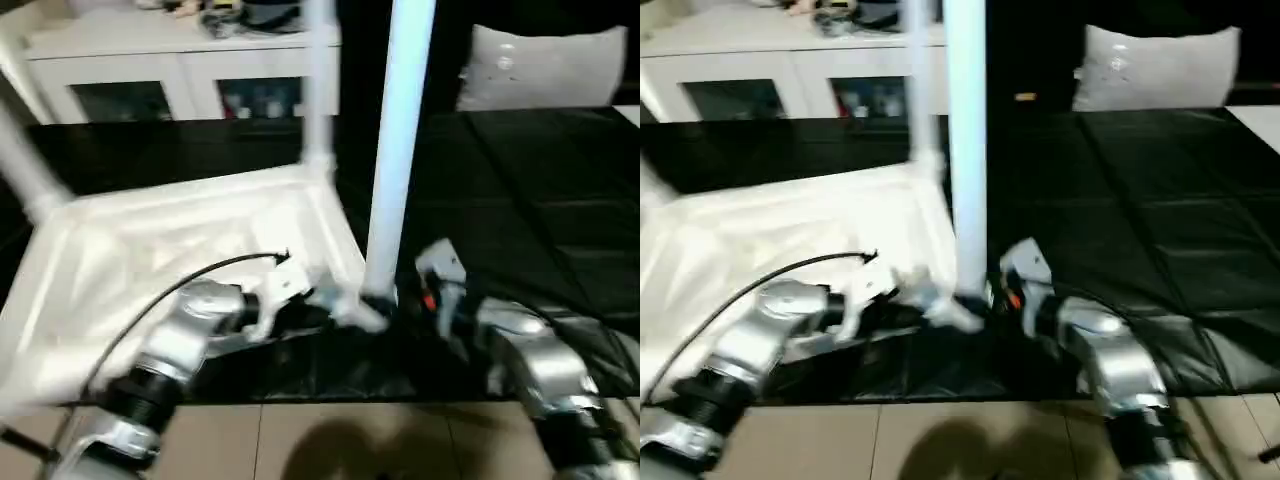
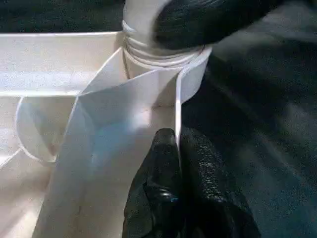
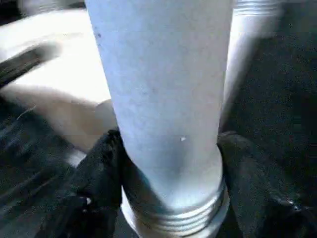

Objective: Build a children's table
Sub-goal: Rotate leg to tighten

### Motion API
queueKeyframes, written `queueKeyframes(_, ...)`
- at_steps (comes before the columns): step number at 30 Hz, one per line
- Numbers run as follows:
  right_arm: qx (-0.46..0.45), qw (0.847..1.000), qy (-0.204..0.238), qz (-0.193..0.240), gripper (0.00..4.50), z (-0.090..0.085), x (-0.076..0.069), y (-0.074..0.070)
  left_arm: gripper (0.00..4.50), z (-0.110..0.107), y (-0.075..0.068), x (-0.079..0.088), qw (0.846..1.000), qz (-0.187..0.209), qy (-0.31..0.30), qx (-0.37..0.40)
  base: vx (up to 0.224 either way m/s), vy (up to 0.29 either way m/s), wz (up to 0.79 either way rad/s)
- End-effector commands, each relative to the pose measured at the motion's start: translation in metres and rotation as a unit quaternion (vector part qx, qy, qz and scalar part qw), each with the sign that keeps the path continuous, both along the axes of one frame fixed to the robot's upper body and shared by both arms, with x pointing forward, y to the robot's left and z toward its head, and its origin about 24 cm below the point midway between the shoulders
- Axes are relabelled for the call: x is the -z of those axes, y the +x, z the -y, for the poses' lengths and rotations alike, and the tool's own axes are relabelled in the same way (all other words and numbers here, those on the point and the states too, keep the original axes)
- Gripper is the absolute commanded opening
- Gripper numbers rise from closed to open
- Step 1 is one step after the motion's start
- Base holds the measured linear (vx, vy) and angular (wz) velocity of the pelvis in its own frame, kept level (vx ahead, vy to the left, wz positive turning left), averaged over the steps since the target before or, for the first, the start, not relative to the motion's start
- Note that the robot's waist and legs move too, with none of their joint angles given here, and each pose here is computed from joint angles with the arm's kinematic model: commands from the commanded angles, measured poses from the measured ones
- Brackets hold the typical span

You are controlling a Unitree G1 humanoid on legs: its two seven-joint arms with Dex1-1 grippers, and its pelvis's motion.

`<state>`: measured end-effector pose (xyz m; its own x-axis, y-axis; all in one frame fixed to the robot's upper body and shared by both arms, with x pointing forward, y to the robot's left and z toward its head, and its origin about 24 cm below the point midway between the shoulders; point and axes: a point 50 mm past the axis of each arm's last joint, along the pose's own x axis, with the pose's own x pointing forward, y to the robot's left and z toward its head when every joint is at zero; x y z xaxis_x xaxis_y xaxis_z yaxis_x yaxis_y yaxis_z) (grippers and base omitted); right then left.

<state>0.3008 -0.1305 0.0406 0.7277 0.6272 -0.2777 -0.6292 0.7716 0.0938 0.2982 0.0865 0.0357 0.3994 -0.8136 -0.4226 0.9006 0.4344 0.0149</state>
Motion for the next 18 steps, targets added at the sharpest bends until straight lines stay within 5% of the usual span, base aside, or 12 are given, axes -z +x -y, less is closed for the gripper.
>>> queueKeyframes(1,0.011,0.999,-0.006,-0.031,2.56,-0.030,0.014,-0.001,0.00,0.045,-0.001,-0.022,0.997,0.041,-0.062,0.014,0.000,0.000,0.00)
queueKeyframes(4,0.021,1.000,0.008,-0.021,2.56,-0.033,0.011,0.000,0.00,0.050,-0.001,-0.024,0.997,0.045,-0.057,0.007,0.000,0.000,0.00)
queueKeyframes(5,0.022,0.999,0.017,-0.021,3.12,-0.034,0.009,0.000,0.00,0.050,-0.001,-0.024,0.997,0.047,-0.053,0.006,0.000,0.000,0.00)
queueKeyframes(9,0.006,1.000,0.019,-0.012,3.44,-0.028,0.007,-0.002,0.00,0.038,0.004,-0.020,0.998,0.060,-0.022,0.004,0.000,0.000,0.00)
queueKeyframes(18,-0.058,0.998,0.004,0.011,4.23,0.001,-0.002,-0.011,0.00,0.013,0.010,-0.019,0.997,0.073,0.015,0.032,0.000,0.000,0.00)
